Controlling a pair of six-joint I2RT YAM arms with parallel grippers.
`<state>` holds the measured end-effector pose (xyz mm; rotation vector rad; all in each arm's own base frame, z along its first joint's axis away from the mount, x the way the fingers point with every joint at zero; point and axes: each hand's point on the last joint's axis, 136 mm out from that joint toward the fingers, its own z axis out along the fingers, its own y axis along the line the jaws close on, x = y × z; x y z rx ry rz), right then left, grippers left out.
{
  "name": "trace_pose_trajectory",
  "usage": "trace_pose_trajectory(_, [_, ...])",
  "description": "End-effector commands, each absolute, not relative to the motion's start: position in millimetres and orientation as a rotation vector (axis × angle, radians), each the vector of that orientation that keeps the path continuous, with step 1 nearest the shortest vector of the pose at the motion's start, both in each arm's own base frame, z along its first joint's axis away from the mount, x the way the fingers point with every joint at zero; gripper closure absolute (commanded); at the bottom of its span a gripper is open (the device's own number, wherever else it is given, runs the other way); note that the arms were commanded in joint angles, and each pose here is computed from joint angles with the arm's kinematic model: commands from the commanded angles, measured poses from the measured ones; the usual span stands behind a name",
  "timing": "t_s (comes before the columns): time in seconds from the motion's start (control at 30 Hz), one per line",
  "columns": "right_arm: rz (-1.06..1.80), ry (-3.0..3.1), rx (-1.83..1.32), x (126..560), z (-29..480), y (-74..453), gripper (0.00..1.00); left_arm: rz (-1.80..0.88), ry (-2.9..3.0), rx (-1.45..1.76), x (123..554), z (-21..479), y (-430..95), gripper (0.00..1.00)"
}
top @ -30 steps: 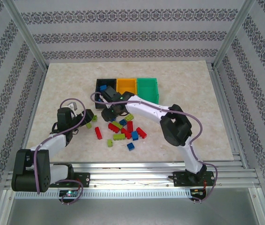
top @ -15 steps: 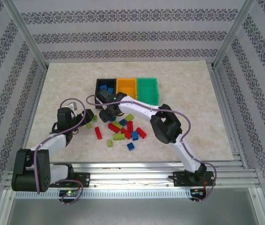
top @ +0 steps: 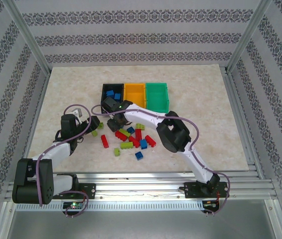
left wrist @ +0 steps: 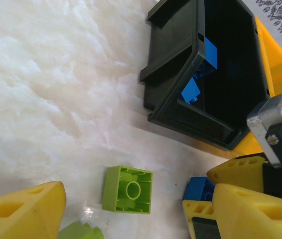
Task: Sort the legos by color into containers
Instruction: Pick up the lego from the center of the table.
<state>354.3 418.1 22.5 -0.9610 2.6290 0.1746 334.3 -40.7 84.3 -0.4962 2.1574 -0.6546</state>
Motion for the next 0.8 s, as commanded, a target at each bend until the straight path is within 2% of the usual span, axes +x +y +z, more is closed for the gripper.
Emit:
trace_pose_trajectory(0.0, [0.097, 2.656, -1.002, 343.2, 8.8, 408.4, 0.43, -0.662, 2.105, -0.470, 344.1, 100.6, -38.1, 0.22])
trace_pose_trajectory(0.17, [0.088, 2.670, -0.997, 338.3, 4.3, 403.7, 0.49, -0.663, 2.105, -0.472, 344.6, 99.9, -38.1, 0.22])
trace_pose_trajectory(0.33, [0.127, 2.675, -0.967, 335.6, 6.3, 405.2, 0.67, -0.666, 2.109, -0.472, 344.9, 98.1, -38.4, 0.22])
trace_pose_trajectory(0.53, [0.171, 2.641, -0.860, 341.0, 18.8, 410.3, 0.71, -0.673, 2.099, -0.465, 343.9, 102.5, -39.4, 0.22])
trace_pose_trajectory(0.77, [0.271, 2.516, -0.623, 349.4, 65.3, 404.8, 0.75, -0.689, 2.106, -0.473, 345.3, 98.9, -40.8, 0.22])
